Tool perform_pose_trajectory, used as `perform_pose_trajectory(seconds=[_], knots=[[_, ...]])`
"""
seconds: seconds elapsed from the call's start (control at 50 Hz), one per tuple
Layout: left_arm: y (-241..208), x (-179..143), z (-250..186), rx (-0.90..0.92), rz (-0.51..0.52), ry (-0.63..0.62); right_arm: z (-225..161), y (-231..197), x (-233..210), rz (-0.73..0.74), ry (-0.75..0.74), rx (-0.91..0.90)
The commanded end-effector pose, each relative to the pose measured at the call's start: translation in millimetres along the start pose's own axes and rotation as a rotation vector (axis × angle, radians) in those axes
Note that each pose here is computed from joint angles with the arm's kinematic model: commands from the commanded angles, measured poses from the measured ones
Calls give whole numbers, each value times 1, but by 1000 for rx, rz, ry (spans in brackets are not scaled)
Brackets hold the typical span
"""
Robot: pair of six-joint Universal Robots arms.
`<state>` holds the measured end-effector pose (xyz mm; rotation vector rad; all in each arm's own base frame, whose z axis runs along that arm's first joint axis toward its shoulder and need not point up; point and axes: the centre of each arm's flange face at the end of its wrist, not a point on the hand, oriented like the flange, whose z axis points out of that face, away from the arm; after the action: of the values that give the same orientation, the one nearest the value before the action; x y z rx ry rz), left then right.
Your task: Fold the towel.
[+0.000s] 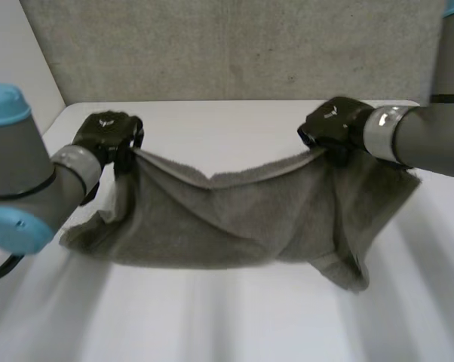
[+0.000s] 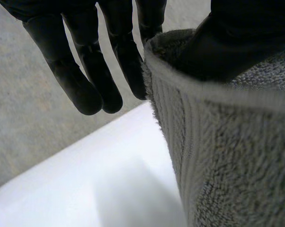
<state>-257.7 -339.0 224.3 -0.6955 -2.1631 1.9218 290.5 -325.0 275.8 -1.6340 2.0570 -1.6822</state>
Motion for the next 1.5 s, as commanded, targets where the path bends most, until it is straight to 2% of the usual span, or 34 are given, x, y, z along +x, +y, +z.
perform_pose_trajectory(seconds=[0.02,0.06,0.08,0.12,0.14,0.2,0.24,0.34,0.38,0.4,0.44,0.5,0.54,0.56,0.6,0.62,0.66,0.72,0.78,0.84,0.96,1.12,1.5], knots=[[-79,-10,19,252,24,-45,10,-53,53,-117,334,279],[-136,-20,10,443,33,-114,-9,-99,79,-162,515,510],[-136,-20,10,445,33,-115,-9,-99,79,-162,516,511],[-190,-35,-8,674,29,-234,-36,-130,96,-130,604,680],[-190,-35,-8,675,29,-235,-36,-131,96,-130,605,680],[-221,-49,-24,836,16,-323,-65,-149,111,-86,634,792],[-228,-51,-27,881,17,-338,-68,-150,112,-62,613,817],[-207,-46,-21,809,27,-317,-53,-136,102,-25,513,762],[-179,-41,-13,722,27,-291,-39,-118,88,-11,427,662],[-179,-41,-13,722,27,-291,-39,-118,88,-11,427,662],[-143,-33,-5,620,41,-242,-27,-100,75,-10,367,564],[-122,-27,-2,561,48,-204,-20,-90,67,-10,334,513],[-81,-21,1,448,56,-141,-4,-63,48,-9,255,403],[-80,-21,1,448,56,-140,-4,-63,48,-9,255,402],[-41,-21,1,347,54,-100,12,-34,25,-17,174,299],[-41,-21,1,346,54,-100,12,-34,25,-17,174,298],[-10,-18,-2,270,50,-77,25,-5,-1,-22,83,219],[3,-16,-4,234,54,-70,31,10,-14,-17,46,189],[46,-20,-7,107,94,-76,47,49,-45,8,-3,134],[63,-17,-13,50,130,-66,52,66,-59,21,-3,123],[77,-10,-22,7,156,-30,53,81,-66,50,21,91],[80,-12,-26,-2,151,-24,43,84,-61,210,87,34],[83,-18,-24,-12,139,-40,25,122,-59,301,192,-137]])
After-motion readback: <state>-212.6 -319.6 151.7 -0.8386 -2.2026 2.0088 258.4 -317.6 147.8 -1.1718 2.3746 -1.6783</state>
